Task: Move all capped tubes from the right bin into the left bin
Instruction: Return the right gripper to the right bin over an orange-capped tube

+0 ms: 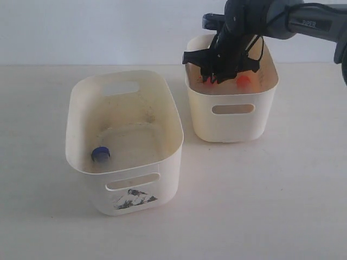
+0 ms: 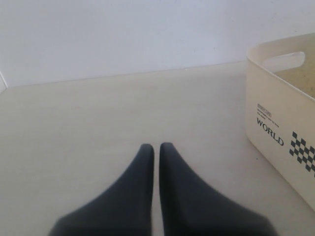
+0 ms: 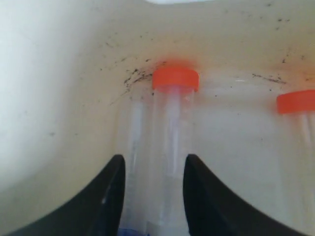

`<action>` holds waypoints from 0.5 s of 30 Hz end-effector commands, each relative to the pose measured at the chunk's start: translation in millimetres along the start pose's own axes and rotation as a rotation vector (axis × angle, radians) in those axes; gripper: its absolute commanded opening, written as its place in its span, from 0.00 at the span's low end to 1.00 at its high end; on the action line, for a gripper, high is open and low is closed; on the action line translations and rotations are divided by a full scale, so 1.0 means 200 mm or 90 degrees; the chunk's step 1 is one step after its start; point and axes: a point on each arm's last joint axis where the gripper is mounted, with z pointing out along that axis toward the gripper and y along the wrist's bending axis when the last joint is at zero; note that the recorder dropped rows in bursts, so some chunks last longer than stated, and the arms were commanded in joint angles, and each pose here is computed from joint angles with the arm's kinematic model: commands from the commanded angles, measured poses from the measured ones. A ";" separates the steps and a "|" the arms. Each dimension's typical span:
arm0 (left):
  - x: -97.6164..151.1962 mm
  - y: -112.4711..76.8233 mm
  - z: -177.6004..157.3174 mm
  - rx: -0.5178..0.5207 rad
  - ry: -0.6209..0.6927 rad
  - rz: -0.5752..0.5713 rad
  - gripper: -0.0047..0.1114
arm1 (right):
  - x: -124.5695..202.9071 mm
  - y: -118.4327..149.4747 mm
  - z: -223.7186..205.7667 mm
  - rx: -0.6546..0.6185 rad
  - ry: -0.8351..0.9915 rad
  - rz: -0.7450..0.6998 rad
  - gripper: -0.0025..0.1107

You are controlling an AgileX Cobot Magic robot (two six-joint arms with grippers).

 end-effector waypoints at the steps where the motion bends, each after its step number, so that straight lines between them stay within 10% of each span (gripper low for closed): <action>1: -0.01 0.00 0.00 0.001 -0.009 -0.014 0.08 | 0.04 -0.04 0.08 0.029 0.026 -0.019 0.36; 15: -0.01 0.00 0.00 0.001 -0.009 -0.014 0.08 | -0.11 -0.01 -0.23 -0.005 -0.073 -0.016 0.36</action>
